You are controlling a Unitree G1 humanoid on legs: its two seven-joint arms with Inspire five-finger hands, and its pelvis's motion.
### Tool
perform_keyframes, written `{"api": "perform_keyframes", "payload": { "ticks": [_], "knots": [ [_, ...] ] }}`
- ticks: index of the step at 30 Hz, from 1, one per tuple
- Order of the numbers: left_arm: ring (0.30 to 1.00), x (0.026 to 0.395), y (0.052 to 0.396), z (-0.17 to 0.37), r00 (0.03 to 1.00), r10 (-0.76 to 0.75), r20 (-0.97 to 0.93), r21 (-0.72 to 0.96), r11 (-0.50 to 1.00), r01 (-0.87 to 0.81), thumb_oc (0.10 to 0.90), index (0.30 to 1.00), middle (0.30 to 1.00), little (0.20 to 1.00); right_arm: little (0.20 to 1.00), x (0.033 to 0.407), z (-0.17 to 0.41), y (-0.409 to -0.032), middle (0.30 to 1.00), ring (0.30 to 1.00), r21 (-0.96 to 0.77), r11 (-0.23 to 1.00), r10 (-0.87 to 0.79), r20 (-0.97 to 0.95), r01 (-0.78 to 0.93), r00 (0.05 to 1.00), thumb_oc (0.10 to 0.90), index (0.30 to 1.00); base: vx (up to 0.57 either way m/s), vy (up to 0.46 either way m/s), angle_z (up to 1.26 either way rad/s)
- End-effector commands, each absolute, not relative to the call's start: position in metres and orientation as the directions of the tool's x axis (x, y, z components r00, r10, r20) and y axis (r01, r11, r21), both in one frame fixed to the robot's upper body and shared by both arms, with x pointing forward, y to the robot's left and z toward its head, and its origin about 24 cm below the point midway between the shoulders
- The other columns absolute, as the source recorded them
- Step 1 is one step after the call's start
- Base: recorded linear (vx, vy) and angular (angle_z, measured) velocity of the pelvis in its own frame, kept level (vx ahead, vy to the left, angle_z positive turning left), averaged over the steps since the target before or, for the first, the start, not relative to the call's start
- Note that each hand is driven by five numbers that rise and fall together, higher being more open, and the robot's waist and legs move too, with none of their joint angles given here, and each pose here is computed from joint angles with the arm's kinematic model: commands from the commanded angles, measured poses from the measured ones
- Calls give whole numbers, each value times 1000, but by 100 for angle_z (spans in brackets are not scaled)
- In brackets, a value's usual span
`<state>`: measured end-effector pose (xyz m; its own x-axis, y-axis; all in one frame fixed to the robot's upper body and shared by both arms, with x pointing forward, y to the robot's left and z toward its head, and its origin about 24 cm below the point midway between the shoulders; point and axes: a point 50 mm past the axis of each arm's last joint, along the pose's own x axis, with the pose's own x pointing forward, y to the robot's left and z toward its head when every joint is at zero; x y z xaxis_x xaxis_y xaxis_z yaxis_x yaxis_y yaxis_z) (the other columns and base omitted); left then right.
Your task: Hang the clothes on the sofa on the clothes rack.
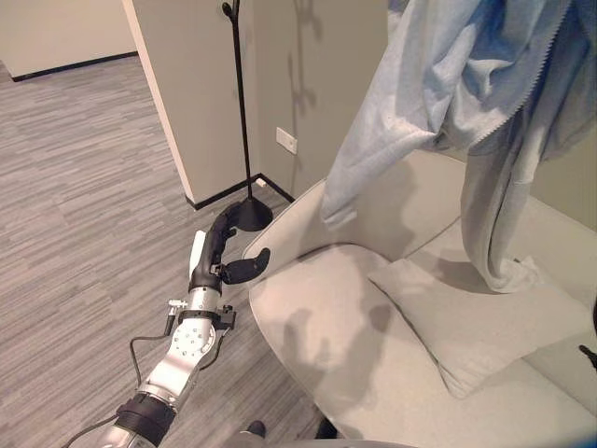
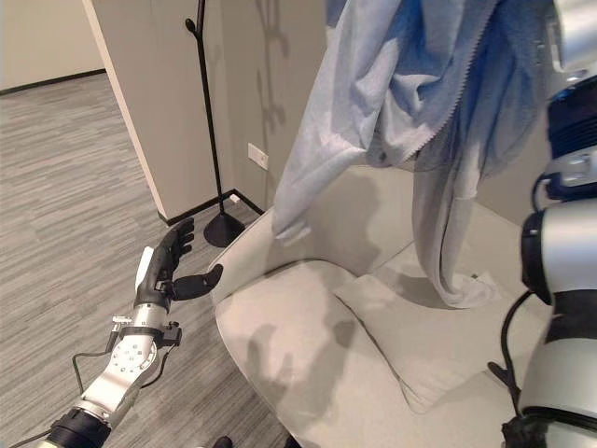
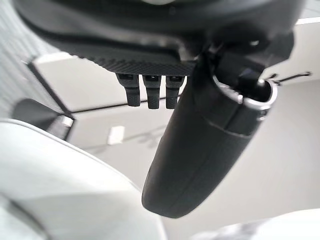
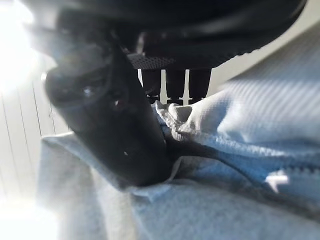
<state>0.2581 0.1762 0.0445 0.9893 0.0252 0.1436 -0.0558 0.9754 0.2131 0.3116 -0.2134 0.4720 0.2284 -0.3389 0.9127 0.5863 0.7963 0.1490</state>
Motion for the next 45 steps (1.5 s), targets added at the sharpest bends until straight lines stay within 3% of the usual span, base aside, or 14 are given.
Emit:
{"api": "perform_keyframes", "payload": {
  "ticks": [1, 15, 26, 29, 35, 36, 37, 45],
  "knots": [
    [900, 269, 162, 113, 884, -70, 462, 147, 989, 2, 800, 900, 900, 900, 300, 284, 488, -185, 300, 300, 205, 883, -267, 959, 423, 92, 400, 300, -15, 0, -3],
    [900, 241, 148, 172, 725, -134, 676, 63, 990, 124, 800, 900, 900, 900, 300, 303, 406, -159, 300, 300, 47, 945, -129, 963, 324, 236, 400, 300, -16, -9, -6],
    [900, 243, 122, 152, 812, -167, 559, -260, 895, 363, 800, 900, 900, 900, 300, 305, 371, -121, 300, 300, -23, 995, -11, 936, 92, 351, 400, 300, -19, -7, -4],
    [900, 248, 96, 130, 853, -273, 445, -366, 814, 451, 800, 900, 900, 900, 300, 300, 371, -100, 300, 300, -27, 999, 31, 935, -17, 355, 400, 300, -10, -8, -5],
    [900, 258, 67, 127, 840, -349, 415, -374, 777, 507, 800, 900, 900, 900, 300, 300, 369, -82, 300, 300, -8, 995, 44, 926, -97, 375, 400, 300, -15, 0, -10],
    [453, 259, 65, 127, 840, -350, 415, -376, 775, 508, 502, 453, 453, 453, 300, 301, 368, -81, 300, 300, -4, 995, 43, 924, -103, 381, 400, 300, -2, -3, -5],
    [300, 259, 64, 128, 841, -350, 414, -376, 775, 508, 400, 300, 300, 300, 300, 301, 367, -80, 300, 300, -4, 995, 44, 922, -103, 384, 400, 300, 2, -3, -9],
    [300, 262, 72, 126, 864, -298, 406, -383, 803, 456, 400, 300, 300, 300, 300, 301, 365, -89, 300, 300, -5, 998, 30, 926, -68, 376, 400, 300, 6, -5, -9]
  ]
}}
